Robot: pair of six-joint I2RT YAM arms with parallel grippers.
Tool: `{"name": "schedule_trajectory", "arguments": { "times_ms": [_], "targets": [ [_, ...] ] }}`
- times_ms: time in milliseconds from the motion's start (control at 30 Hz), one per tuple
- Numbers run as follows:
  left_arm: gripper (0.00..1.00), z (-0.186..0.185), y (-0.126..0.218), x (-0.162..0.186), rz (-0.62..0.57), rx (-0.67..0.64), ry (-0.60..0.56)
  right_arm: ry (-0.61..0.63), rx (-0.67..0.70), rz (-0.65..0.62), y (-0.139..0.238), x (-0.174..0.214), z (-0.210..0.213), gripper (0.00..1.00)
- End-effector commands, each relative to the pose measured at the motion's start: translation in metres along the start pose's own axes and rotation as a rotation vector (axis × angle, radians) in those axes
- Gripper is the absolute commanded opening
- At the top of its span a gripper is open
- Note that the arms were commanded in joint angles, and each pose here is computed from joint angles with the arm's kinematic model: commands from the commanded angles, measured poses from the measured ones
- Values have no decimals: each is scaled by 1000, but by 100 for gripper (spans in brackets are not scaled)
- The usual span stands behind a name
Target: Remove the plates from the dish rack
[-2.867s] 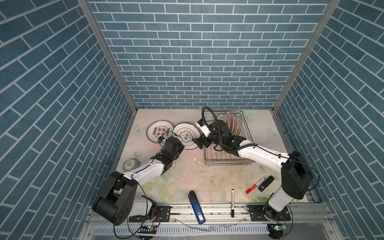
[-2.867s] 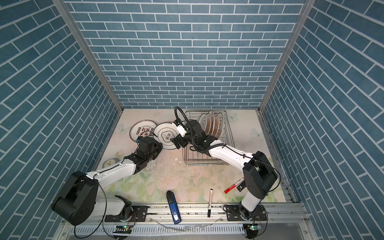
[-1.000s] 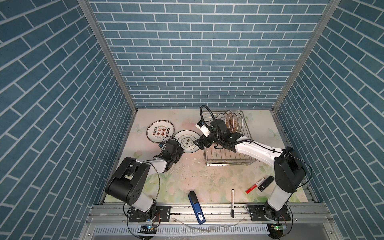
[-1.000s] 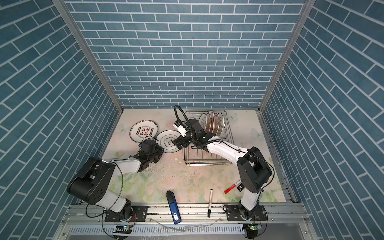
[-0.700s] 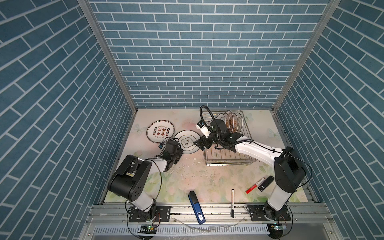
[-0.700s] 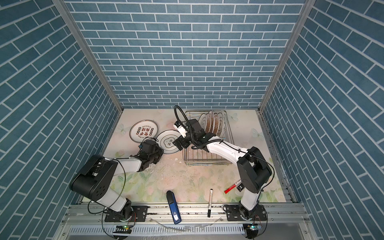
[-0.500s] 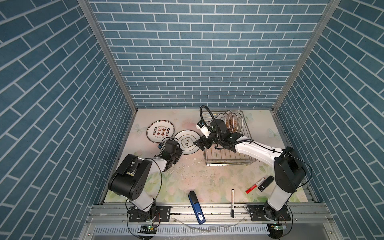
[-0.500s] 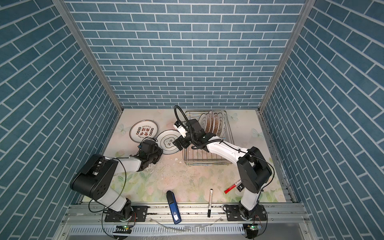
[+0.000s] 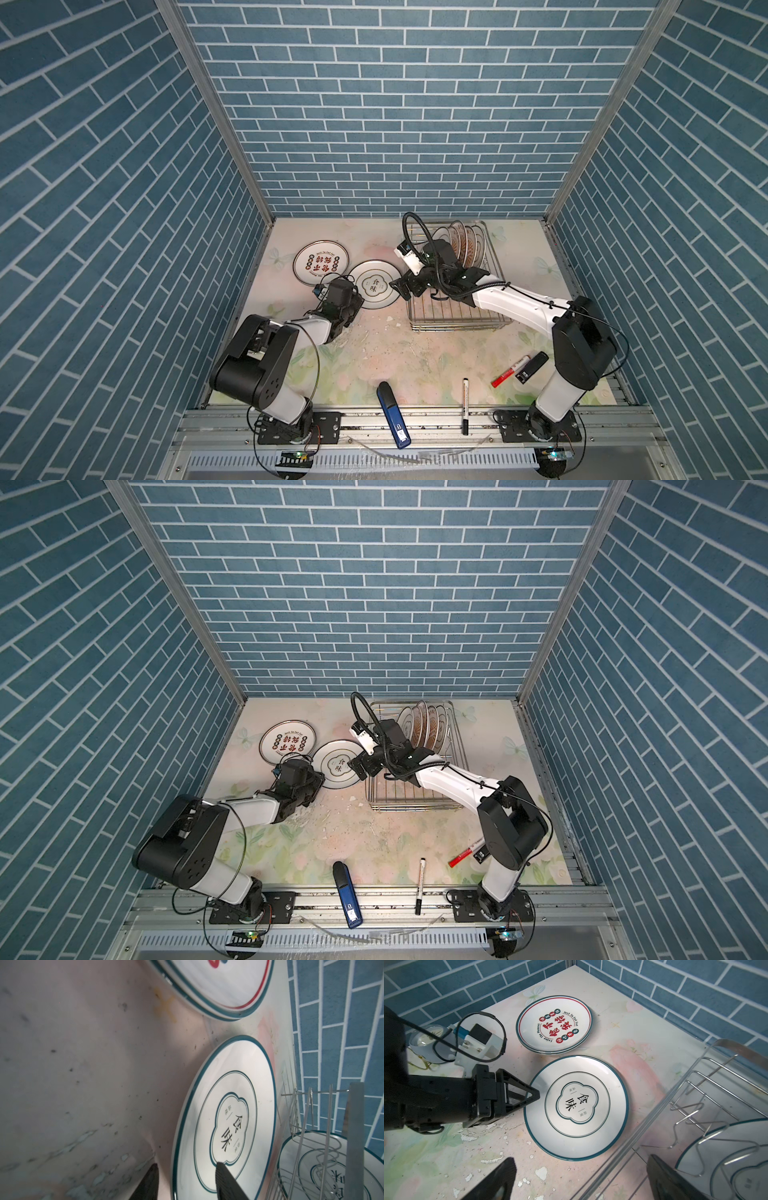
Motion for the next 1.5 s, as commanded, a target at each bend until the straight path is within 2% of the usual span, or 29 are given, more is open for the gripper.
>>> {"name": "schedule_trajectory", "arguments": {
  "times_ms": [0,67,267,333,367,500,667,767,867,1000,1167,1267,1467],
  "targets": [
    [53,0,16,-13,-62,-46,-29,-30,61,-107,25,-24,-9,99],
    [66,-4,26,-18,-91,-31,-42,-55,67,-129,33,-30,-11,99],
    [83,-18,57,-33,-174,12,-75,-121,170,-239,68,-41,-26,99],
    [97,-32,67,-33,-190,57,-145,-172,209,-275,81,-44,-35,99],
    [100,-41,71,-31,-190,72,-181,-197,220,-289,86,-45,-39,99],
    [100,-75,85,-21,-204,213,-334,-301,270,-347,106,-44,-60,99],
    [100,-118,111,-2,-211,362,-580,-390,358,-353,126,-37,-89,99],
    [100,-134,127,12,-212,505,-693,-415,431,-353,140,-33,-106,99],
    [100,-148,142,25,-173,683,-746,-443,550,-354,155,-27,-127,99],
    [100,-161,154,36,-139,837,-797,-540,608,-340,169,-16,-156,99],
    [100,-173,161,46,-100,946,-836,-637,642,-275,172,-4,-186,99],
    [100,-179,163,52,-80,1007,-847,-665,671,-246,169,1,-198,95],
    [100,-186,155,58,-45,1023,-822,-675,659,-171,152,4,-208,86]
  ]
}}
Point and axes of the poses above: each gripper's point midway between its finger pads, its own y axis back along the fingers, its own z axis along the line the jaws close on, x = y × z, the point moved 5 cm from there along y, back along the fingers, and after that the axes turned 8 degrees about -y, right-handed, at the moved point
